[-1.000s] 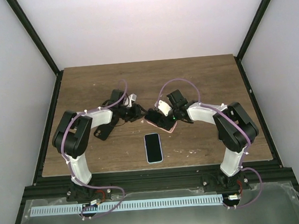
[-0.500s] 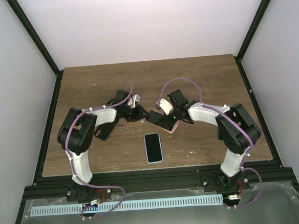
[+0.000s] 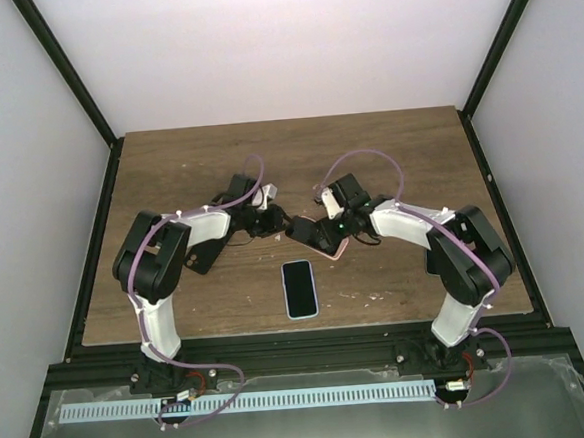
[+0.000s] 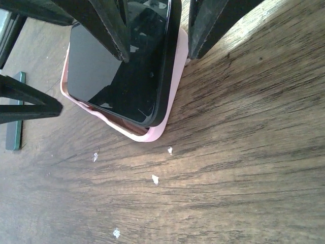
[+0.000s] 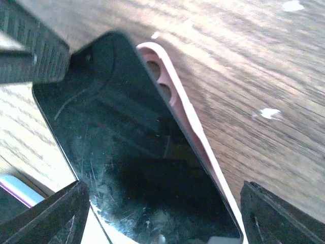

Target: Put the phone into the phone case

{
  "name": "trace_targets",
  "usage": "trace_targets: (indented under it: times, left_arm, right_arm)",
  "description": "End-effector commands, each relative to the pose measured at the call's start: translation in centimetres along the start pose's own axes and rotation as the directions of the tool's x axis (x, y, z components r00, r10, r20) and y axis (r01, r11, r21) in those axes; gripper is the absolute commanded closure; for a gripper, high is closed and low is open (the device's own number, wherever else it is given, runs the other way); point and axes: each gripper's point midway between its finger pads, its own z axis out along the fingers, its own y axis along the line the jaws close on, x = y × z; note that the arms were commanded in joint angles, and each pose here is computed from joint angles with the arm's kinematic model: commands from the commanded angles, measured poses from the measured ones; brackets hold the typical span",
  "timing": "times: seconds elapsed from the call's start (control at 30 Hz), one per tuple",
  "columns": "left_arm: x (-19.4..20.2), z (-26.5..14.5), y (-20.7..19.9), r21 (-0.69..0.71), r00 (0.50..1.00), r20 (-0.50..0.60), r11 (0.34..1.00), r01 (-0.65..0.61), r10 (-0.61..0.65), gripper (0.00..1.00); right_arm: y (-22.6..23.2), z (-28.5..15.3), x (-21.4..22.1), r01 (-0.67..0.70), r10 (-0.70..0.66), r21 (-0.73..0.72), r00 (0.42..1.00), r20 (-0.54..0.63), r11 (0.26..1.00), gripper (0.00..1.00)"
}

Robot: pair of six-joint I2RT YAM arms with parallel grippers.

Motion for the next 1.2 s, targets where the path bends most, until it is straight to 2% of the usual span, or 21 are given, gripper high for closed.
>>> trace_targets:
  times: [0.0,0.13,0.3,0.4,0.53,0.67,0.8,0.97,1.17]
  left_arm:
    - [-0.7,0.2,-0.4,0.007,0.999,0.014,0.999,-0.043,0.043,0.67]
    - [-1.1,0.5,-1.1,0.034,0.998,0.022,0.997,-0.065,0.064,0.71]
    - [-1.5,0.8,-1.1,0.037,0.997,0.021,0.996,-0.078,0.077,0.72]
    - [-1.6,0.7,-1.2,0.039,0.996,0.024,0.995,-0.089,0.088,0.73]
    - [-1.4,0.8,-1.0,0.029,0.996,0.019,0.996,-0.090,0.089,0.73]
    - [-1.5,0.5,-0.6,-0.008,0.995,0.022,0.995,-0.095,0.095,0.64]
    - [-1.3,0.3,0.0,-0.049,0.994,0.017,0.993,-0.105,0.106,0.64]
    - [-1.0,0.6,-0.3,-0.021,0.993,0.013,0.993,-0.117,0.117,0.74]
    - [-1.3,1.2,-1.2,0.024,0.991,0.018,0.990,-0.136,0.136,0.91]
  right_arm:
    - [-0.8,-2.4,-1.2,-0.351,0.347,0.060,0.935,0.070,0.934,0.19]
    - [-1.3,-3.0,0.8,-0.574,0.569,0.087,0.819,0.074,0.815,0.30]
    - [-0.4,-2.9,3.0,-0.739,0.736,0.010,0.673,0.071,0.674,0.36]
    - [-0.6,-2.7,4.3,-0.796,0.793,0.002,0.603,0.086,0.605,0.43]
    - [-0.7,-2.2,5.4,-0.832,0.829,0.015,0.554,0.077,0.554,0.43]
    - [-1.0,-1.9,5.6,-0.843,0.838,0.012,0.536,0.098,0.538,0.44]
    - [-1.3,-1.9,5.0,-0.831,0.825,0.012,0.553,0.116,0.556,0.49]
    - [-1.5,-1.5,4.3,-0.808,0.801,0.017,0.586,0.122,0.589,0.56]
    - [-1.3,-1.0,4.2,-0.785,0.779,0.008,0.616,0.119,0.619,0.60]
